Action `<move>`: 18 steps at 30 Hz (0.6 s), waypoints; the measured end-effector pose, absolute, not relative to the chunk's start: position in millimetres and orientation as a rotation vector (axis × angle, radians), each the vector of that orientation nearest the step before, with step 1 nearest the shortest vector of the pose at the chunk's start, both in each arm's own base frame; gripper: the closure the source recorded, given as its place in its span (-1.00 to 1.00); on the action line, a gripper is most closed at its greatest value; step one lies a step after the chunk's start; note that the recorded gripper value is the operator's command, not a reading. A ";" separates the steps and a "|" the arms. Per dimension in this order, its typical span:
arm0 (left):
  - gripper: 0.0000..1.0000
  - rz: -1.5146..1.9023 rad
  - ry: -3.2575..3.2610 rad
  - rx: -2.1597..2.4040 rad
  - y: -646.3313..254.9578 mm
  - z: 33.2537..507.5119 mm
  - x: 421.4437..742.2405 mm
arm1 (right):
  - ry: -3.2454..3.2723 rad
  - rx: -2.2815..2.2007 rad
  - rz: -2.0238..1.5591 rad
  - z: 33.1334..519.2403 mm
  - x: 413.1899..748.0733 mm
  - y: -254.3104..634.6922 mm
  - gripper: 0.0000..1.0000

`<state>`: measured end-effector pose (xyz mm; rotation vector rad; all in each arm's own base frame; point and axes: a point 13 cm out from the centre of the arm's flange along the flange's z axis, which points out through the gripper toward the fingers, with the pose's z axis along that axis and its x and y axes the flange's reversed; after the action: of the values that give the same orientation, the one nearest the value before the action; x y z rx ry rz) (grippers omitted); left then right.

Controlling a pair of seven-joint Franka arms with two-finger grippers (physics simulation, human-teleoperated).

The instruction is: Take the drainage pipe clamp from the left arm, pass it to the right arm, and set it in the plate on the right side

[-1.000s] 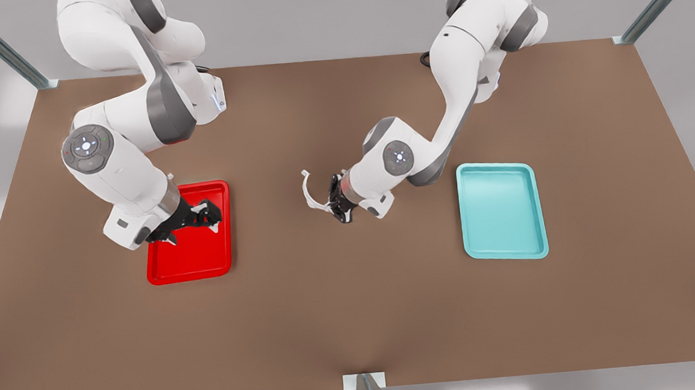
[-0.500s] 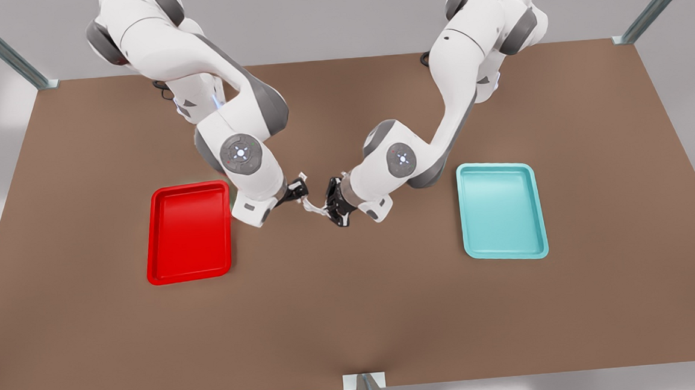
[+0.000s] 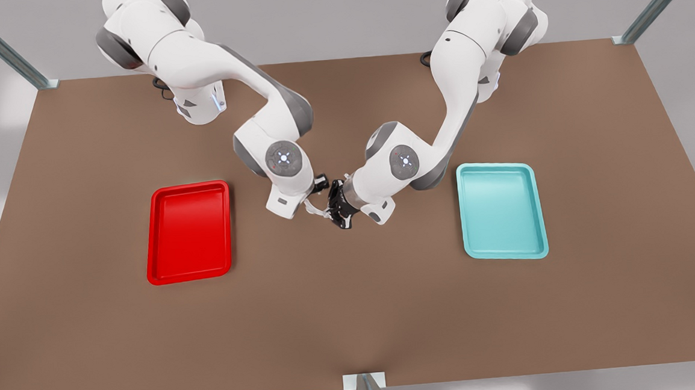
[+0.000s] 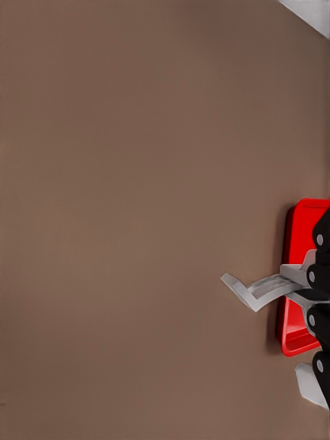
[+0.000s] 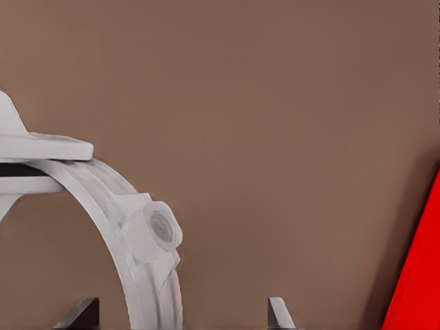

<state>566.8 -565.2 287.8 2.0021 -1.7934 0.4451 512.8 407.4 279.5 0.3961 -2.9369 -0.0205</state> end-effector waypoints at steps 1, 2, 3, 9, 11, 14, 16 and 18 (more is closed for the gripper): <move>0.57 0.445 -1.794 2.001 -565.1 287.8 566.9 | -2.946 0.385 -0.021 279.9 515.4 405.9 0.23; 0.57 0.446 -1.795 2.001 -565.1 287.8 566.9 | -2.959 0.376 -0.024 281.7 518.3 405.6 0.35; 0.57 0.446 -1.796 2.000 -565.3 287.8 566.7 | -2.974 0.371 -0.027 284.0 521.6 405.8 0.44; -1.00 0.453 -1.806 2.006 -564.6 287.3 568.4 | -3.057 0.342 -0.069 293.4 540.7 411.3 0.57; -1.00 0.460 -1.808 2.017 -563.8 287.4 570.5 | -3.072 0.331 -0.076 295.1 544.7 411.5 0.57; -1.00 0.470 -1.804 2.021 -561.9 296.6 571.9 | -3.093 0.287 -0.078 298.2 555.8 399.0 0.57; -1.00 0.478 -1.802 2.012 -555.1 322.0 571.0 | -3.098 0.282 -0.048 292.8 557.4 391.3 0.57; -1.00 0.478 -1.804 1.989 -547.2 358.0 563.5 | -3.094 0.273 -0.011 281.4 558.3 380.5 0.57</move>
<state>563.5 -547.2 358.0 1.9889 -1.8043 0.4776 558.3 380.5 281.4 0.2727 -3.0941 -0.0111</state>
